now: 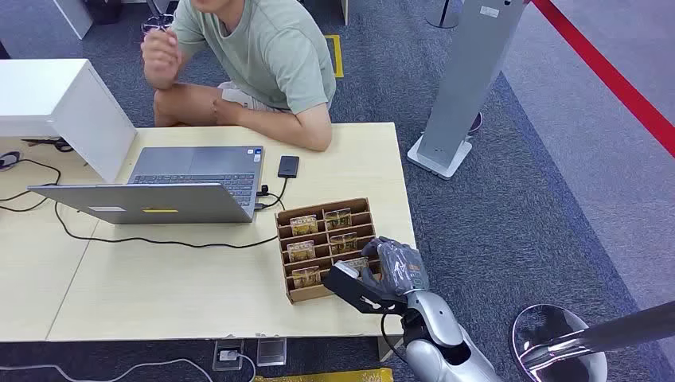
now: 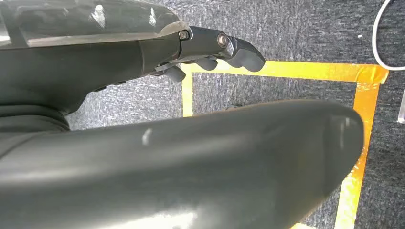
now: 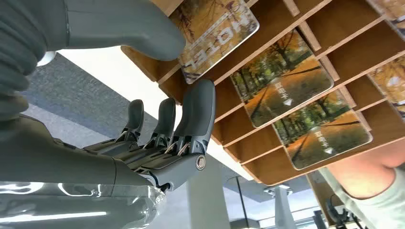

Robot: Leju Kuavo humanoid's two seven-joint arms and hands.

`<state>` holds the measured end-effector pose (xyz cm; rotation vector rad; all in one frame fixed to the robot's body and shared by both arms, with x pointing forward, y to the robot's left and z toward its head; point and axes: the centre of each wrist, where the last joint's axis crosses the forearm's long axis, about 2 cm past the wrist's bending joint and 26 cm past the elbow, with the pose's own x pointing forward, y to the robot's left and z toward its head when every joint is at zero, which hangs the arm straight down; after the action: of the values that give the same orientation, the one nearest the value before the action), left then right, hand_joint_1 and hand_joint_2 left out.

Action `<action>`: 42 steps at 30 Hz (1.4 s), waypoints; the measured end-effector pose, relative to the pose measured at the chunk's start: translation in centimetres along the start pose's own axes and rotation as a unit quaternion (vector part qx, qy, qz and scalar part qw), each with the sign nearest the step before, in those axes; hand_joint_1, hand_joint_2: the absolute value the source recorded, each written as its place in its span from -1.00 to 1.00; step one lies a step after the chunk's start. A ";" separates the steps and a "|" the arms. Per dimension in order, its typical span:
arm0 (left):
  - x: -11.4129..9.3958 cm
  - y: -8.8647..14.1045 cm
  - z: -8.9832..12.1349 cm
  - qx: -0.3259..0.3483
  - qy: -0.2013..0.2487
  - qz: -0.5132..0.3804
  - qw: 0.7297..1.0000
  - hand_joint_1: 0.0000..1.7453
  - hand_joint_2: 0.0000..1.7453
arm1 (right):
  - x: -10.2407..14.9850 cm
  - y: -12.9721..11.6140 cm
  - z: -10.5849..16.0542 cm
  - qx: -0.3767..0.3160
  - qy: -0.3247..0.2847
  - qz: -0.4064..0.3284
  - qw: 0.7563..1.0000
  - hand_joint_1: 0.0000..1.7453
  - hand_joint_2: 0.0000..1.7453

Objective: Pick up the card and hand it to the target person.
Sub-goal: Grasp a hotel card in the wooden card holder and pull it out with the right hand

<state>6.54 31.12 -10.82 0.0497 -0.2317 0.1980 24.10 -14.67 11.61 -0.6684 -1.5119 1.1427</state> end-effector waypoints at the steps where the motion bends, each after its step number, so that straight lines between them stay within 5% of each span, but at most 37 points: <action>1: 0.0 0.0 0.0 0.000 0.000 0.000 1.000 -1.00 -1.00 | 0.0 0.0 0.0 0.001 -0.001 0.000 1.000 0.03 1.00; 16: 0.0 0.0 0.0 0.001 0.002 0.005 1.000 -1.00 -1.00 | 0.3 0.7 -0.2 0.016 -0.002 -0.002 1.000 0.08 1.00; 27: 0.0 0.0 0.0 0.001 0.001 0.008 1.000 -1.00 -1.00 | 0.3 0.7 -0.3 0.017 -0.003 -0.001 1.000 0.90 1.00; 31: 0.0 0.0 0.0 0.001 0.002 0.008 1.000 -1.00 1.00 | 0.4 0.7 -0.4 0.017 -0.002 -0.003 1.000 1.00 1.00; 42: -0.1 -0.1 0.0 0.008 0.007 0.000 1.000 -1.00 1.00 | 0.2 0.8 -0.4 0.017 -0.004 -0.004 1.000 1.00 1.00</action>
<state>6.48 31.04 -10.83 0.0641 -0.2171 0.2011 24.32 -14.01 10.97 -0.6360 -1.4977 1.1636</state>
